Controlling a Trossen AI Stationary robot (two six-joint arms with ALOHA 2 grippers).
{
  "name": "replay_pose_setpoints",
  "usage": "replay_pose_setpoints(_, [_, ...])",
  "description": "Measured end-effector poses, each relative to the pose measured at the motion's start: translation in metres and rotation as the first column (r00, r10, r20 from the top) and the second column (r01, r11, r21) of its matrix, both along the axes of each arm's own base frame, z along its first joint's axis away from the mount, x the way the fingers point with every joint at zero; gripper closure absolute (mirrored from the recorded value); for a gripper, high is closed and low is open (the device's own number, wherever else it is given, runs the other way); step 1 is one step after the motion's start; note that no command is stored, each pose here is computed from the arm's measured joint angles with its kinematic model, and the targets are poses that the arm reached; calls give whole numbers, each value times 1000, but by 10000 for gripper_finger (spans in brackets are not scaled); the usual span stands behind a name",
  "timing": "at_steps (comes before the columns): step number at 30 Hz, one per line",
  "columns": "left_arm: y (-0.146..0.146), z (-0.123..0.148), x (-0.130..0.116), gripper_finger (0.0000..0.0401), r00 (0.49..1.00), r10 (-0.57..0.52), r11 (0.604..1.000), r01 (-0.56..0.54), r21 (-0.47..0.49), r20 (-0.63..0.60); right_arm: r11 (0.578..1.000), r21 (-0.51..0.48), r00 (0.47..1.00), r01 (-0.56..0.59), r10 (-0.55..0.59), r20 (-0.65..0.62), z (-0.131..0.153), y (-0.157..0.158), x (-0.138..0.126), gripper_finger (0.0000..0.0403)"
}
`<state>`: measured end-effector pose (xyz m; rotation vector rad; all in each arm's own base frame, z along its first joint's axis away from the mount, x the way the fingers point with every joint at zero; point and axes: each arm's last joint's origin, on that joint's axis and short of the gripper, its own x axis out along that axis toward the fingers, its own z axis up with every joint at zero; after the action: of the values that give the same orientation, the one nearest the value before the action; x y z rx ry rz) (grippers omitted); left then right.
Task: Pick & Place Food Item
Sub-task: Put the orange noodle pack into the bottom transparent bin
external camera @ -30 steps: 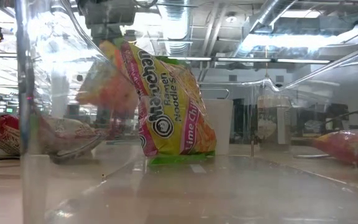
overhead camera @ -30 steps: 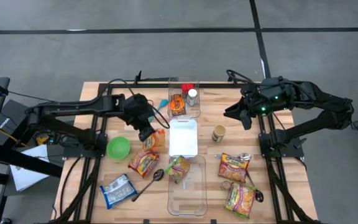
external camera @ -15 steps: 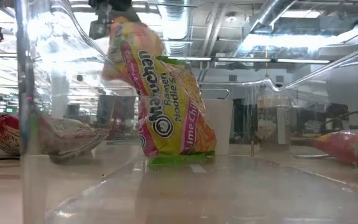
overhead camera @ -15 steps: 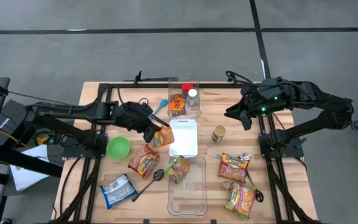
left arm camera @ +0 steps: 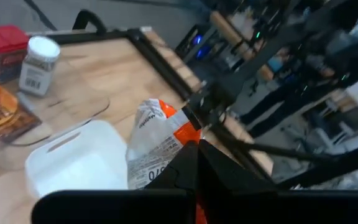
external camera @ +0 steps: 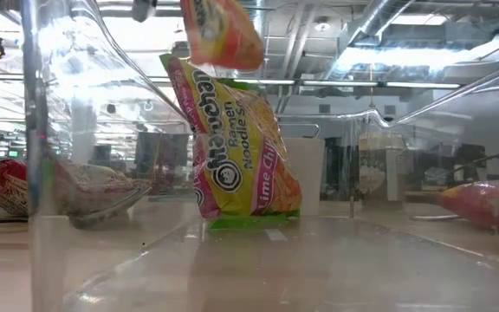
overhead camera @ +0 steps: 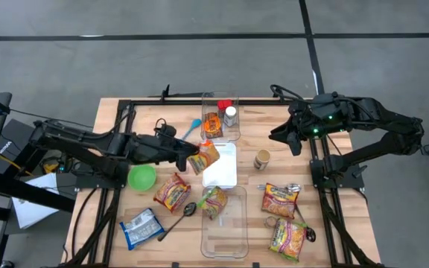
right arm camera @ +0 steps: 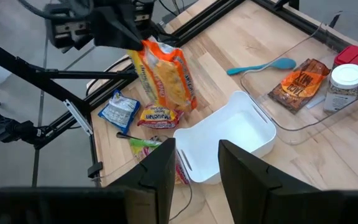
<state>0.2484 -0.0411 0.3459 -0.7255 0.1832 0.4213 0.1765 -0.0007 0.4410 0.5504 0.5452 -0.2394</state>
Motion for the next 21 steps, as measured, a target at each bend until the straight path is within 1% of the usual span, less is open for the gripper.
replay_pose_setpoints(3, [-7,4,1,401,998,18,1000,-18,3,56,1000,-3,1000,3,-3,-4,0,0,0,287])
replay_pose_setpoints(9, [-17,7,14,401,984,67,998,-66,-11,166,1000,-17,1000,-2,2,11,2,0,-6,287])
replay_pose_setpoints(14, [-24,-2,32,401,973,106,994,-104,-18,207,1000,-23,999,-11,12,40,7,0,-17,287])
replay_pose_setpoints(17, [-30,1,44,401,960,128,992,-124,-32,247,1000,-21,999,-16,17,40,8,0,-28,287])
replay_pose_setpoints(21, [-39,7,61,401,961,120,993,-116,-31,250,998,-39,999,-39,40,24,8,1,-42,287])
